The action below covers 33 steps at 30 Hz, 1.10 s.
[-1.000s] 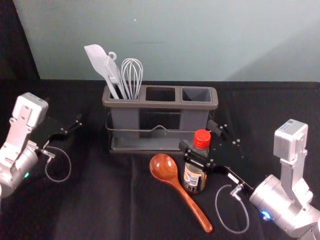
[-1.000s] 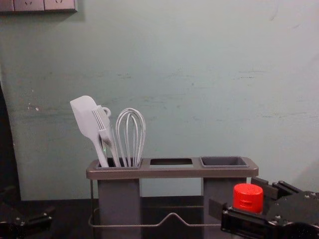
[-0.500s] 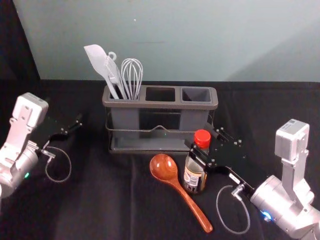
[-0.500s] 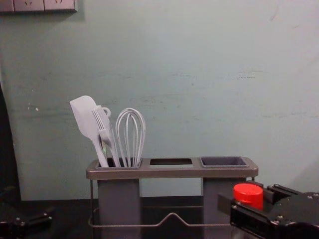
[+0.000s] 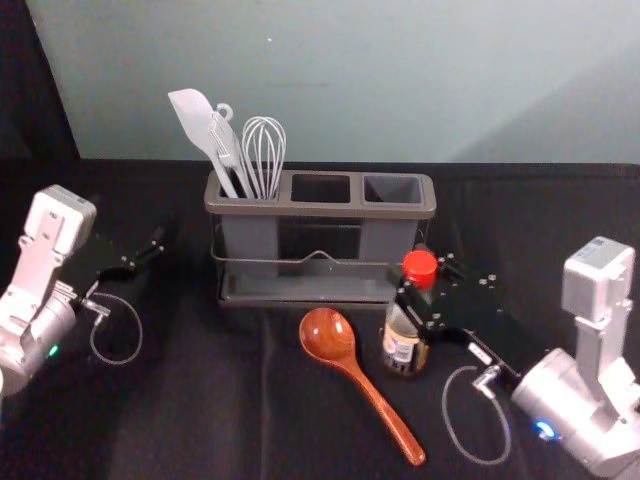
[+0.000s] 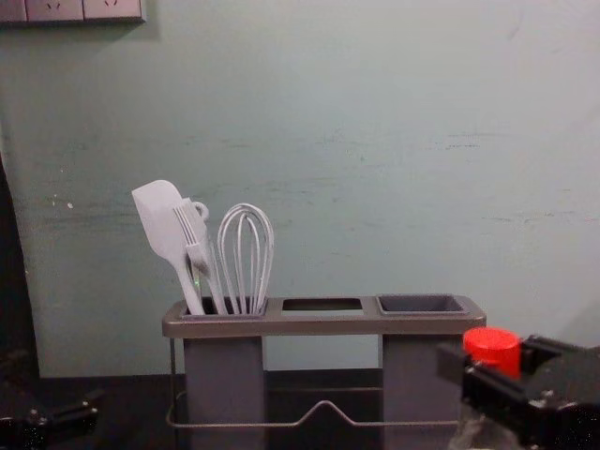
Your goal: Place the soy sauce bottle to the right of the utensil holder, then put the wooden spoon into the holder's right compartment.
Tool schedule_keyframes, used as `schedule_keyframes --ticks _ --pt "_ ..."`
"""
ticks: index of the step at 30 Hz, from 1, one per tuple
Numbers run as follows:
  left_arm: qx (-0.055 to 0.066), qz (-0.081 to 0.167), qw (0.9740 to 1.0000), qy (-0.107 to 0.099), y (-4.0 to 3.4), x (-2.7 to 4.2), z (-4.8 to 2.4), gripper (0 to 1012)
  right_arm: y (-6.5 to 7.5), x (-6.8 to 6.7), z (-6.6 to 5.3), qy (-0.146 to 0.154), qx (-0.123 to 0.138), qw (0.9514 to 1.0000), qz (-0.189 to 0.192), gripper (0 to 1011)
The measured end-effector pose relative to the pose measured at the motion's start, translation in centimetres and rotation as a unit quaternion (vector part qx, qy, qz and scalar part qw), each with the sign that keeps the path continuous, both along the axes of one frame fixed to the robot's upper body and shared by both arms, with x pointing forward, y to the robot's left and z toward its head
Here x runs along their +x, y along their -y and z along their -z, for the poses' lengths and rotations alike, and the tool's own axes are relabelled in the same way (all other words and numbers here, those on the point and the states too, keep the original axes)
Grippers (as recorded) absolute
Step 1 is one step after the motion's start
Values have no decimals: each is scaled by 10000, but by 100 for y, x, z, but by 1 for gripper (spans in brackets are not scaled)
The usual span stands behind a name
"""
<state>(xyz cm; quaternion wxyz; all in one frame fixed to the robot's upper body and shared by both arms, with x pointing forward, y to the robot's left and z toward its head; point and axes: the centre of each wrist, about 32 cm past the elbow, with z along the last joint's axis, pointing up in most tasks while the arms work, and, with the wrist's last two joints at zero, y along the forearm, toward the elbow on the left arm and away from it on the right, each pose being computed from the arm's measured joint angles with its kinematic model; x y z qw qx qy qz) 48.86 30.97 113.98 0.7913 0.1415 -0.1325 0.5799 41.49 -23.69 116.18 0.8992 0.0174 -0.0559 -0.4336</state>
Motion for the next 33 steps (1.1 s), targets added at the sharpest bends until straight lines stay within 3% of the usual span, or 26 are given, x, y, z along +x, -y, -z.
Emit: schedule_keyframes --ticks 18,33 --pt "0 0 10000 0 0 0 0 1000 394 -6 -59 149 69 9974 697 392" --pt "0 0 10000 0 0 0 0 1000 515 284 63 223 416 9956 805 392"
